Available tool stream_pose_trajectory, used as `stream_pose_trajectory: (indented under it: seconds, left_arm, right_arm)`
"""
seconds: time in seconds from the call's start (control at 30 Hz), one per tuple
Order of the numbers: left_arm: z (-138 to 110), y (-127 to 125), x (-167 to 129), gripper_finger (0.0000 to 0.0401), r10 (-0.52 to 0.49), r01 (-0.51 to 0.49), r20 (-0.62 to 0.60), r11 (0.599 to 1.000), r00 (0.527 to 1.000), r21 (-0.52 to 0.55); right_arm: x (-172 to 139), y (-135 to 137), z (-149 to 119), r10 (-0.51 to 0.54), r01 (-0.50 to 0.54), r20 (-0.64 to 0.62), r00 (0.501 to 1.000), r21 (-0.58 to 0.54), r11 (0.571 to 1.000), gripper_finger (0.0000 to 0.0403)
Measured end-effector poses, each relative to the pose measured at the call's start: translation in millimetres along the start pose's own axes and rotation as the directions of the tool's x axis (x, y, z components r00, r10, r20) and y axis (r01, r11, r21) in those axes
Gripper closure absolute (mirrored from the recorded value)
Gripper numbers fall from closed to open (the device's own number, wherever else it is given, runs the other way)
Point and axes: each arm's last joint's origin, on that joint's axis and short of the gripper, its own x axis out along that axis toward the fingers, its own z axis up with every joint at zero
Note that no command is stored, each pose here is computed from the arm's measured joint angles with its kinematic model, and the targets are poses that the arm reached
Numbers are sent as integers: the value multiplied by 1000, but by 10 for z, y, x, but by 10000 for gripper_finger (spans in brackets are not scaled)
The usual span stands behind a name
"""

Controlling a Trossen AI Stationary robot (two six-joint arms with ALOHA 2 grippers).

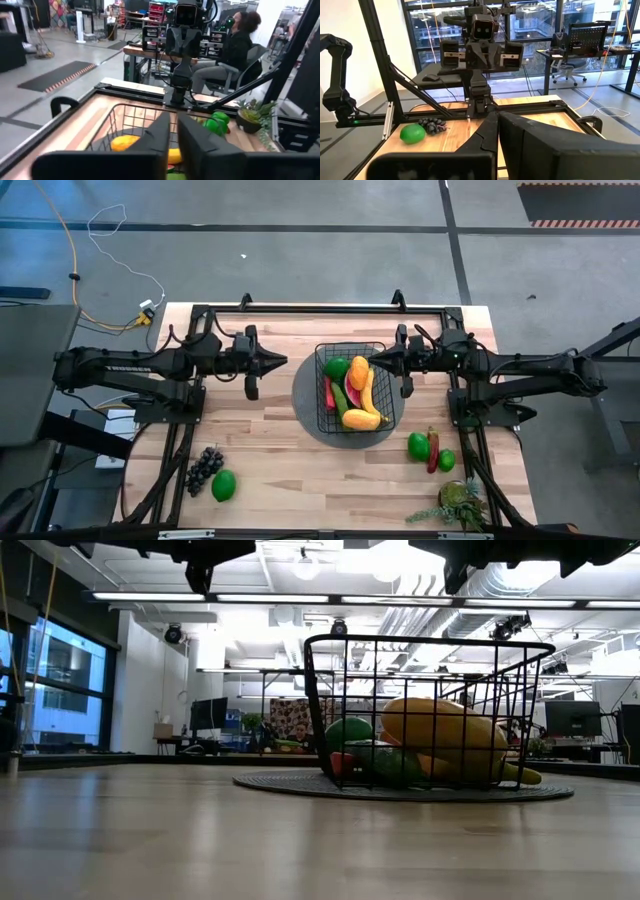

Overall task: Build produce basket
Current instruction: Put the green lime into the black wire basket

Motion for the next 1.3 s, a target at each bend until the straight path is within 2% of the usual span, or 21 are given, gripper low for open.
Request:
stream_pose_trajectory:
  seconds: [0.07, 0.2, 0.33, 0.63, 0.8, 0.93, 1.07, 1.3]
  left_arm:
    - [-3, -3, 0, 394, -10, 10, -4, 1000, 1000, -13]
    - [21, -7, -33, 385, -18, 18, 8, 1000, 1000, -19]
    - [65, -7, -128, 398, -19, 19, 23, 1000, 1000, -20]
    - [178, -13, -330, 400, -18, 20, 91, 1000, 996, -16]
    - [139, -8, -327, 400, -11, 14, 51, 999, 999, -48]
    - [128, -6, -325, 401, -10, 12, 40, 998, 999, -65]
    - [133, -7, -326, 401, -10, 13, 45, 998, 999, -66]
    - [138, -7, -327, 401, -11, 14, 50, 998, 999, -69]
  right_arm:
    - [0, 0, 0, 0, 0, 0, 1000, 0, 1000, 402]
    - [0, 0, 0, 0, 0, 0, 1000, 0, 1000, 402]
    - [0, 0, 0, 0, 0, 0, 1000, -2, 1000, 402]
    - [0, -1, 4, -5, 5, 4, 1000, -8, 1000, 402]
    - [-1, -1, 36, -11, 7, 38, 999, 117, 993, 402]
    - [0, -5, 19, -23, 20, 20, 1000, 164, 986, 399]
    - [0, -8, 7, -30, 28, 9, 1000, 190, 981, 360]
    - [-2, -35, -8, -121, 118, -3, 993, 242, 963, 225]
